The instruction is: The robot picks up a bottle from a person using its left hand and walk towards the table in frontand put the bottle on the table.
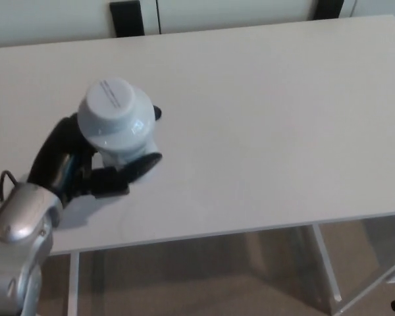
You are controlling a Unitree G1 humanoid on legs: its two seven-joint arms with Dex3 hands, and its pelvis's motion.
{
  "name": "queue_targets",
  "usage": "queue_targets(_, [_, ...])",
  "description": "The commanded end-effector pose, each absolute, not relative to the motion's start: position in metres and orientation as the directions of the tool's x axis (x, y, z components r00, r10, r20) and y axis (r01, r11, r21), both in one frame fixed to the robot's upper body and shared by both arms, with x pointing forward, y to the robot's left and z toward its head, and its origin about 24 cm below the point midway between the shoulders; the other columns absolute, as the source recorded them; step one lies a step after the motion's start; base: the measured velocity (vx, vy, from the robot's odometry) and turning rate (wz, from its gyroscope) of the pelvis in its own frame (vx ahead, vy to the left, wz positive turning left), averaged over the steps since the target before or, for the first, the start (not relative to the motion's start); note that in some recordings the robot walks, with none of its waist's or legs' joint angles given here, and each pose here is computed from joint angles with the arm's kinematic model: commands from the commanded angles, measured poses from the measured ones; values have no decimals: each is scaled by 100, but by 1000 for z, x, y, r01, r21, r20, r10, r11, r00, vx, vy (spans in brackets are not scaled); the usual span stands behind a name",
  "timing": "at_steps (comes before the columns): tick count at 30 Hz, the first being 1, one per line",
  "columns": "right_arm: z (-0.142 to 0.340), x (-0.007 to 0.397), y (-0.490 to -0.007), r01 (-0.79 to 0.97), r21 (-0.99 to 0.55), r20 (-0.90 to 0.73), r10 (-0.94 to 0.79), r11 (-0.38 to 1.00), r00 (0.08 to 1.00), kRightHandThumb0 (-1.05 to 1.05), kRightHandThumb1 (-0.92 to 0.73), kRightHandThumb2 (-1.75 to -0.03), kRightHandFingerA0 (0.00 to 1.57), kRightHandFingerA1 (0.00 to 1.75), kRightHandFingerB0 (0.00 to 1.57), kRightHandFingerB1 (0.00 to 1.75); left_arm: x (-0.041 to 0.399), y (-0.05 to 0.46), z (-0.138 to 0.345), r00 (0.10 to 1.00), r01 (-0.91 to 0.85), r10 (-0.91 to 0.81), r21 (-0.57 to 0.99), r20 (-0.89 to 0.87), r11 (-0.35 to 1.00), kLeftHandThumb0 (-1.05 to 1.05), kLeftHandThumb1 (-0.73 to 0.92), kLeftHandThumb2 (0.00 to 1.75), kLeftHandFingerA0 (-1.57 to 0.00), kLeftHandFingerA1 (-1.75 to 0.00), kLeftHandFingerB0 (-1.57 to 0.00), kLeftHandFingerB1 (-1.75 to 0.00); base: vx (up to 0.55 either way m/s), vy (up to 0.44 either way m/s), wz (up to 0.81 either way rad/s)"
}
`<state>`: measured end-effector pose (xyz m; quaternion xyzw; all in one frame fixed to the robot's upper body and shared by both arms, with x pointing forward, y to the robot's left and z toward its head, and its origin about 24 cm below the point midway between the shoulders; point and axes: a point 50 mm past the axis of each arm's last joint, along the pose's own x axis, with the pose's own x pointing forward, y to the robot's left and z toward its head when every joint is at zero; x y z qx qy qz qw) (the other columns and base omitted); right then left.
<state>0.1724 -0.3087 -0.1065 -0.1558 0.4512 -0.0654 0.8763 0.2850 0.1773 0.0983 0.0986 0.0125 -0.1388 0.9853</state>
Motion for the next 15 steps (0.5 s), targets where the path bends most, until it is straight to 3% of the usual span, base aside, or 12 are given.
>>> queue_targets(1, [-109,161,-315,-22,-347,-783,-277,938,556,-40,-61,-59,68,47,57,41,302,180,96,972,233,-222,179,-79,956,-17,85,70,-103,-138,-74,-93,0,0,0])
queue_targets(15, [-112,164,-307,-49,-342,-789,-259,938,557,-41,-62,-59,66,45,55,40,349,165,58,960,181,-146,130,-241,975,-17,81,71,-109,-123,-82,-88,0,0,0])
